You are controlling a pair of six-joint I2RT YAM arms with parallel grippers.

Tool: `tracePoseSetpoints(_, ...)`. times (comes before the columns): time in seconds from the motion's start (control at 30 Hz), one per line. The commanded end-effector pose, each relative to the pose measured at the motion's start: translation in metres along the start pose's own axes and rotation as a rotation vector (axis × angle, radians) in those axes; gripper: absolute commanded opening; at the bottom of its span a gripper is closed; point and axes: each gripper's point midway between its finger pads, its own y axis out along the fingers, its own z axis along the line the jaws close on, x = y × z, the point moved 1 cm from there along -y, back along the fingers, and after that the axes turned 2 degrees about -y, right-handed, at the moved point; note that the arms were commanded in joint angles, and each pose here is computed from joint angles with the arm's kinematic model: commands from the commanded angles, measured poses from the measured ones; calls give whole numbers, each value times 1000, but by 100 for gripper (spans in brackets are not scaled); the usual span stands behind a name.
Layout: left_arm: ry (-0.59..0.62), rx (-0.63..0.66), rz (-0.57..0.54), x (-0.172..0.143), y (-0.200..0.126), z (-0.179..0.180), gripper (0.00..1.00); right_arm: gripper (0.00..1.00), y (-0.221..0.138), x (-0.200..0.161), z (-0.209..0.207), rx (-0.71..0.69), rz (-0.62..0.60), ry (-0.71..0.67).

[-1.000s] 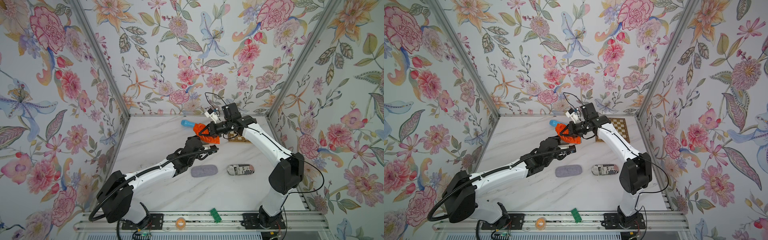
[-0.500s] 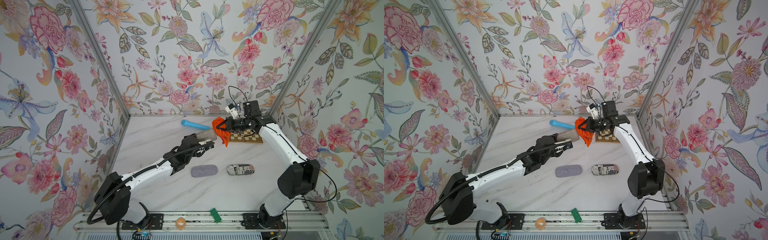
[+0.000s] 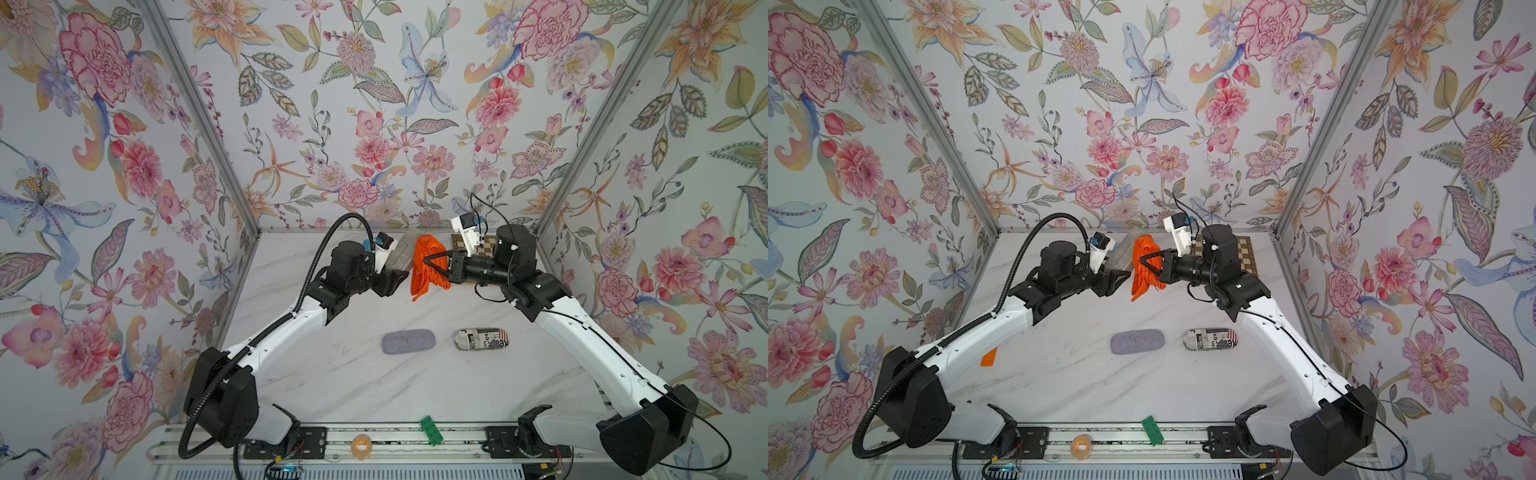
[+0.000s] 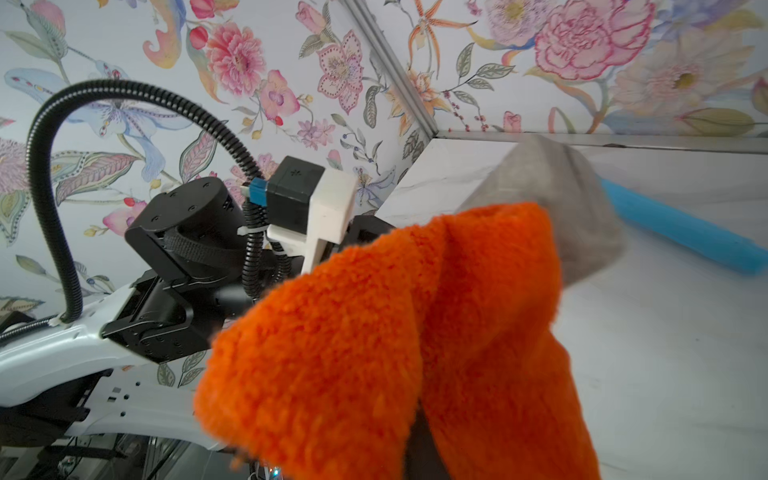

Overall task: Wipe the eyeglass case
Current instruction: Wipe the dirt from the eyeglass case.

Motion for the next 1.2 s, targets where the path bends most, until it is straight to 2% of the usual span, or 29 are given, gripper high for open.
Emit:
tracePoseSetpoints(0.0, -81, -239, -108, 40, -8, -41, 37, 0, 8, 30, 1, 29, -86, -67)
tracePoseSetpoints(0.07, -87, -288, -138, 48, -14, -49, 38, 0, 16, 31, -9, 21, -65, -78)
tracePoseSetpoints(0.13, -96, -325, -160, 53, -19, -55, 38, 0, 14, 41, -32, -46, -76, -83)
tracePoseSetpoints(0.23, -102, -317, -170, 55, -22, -56, 38, 0, 7, 57, -48, -64, -115, -54)
tracePoseSetpoints(0.4, -140, -306, -165, 54, -16, -49, 37, 0, 32, 31, -13, 69, -73, -43)
tracePoseSetpoints(0.53, -226, -327, -221, 65, -17, -34, 37, 0, 38, 15, 4, 165, -80, 4)
tracePoseSetpoints(0.67, -272, -377, -260, 72, -23, -29, 37, 0, 23, 24, -36, 7, -132, 27)
tracePoseSetpoints(0.87, -263, -420, -207, 67, -24, -38, 38, 0, 17, 40, -40, -6, -186, -18)
tracePoseSetpoints(0.97, -248, -402, -176, 59, -25, -40, 38, 0, 15, 58, -38, 66, -229, 18)
tracePoseSetpoints(1.03, -239, -385, -163, 57, -27, -39, 38, 0, 25, 55, -25, 103, -194, 16)
tracePoseSetpoints(1.17, -221, -346, -160, 58, -30, -36, 39, 0, 51, 23, 9, 148, -40, -34)
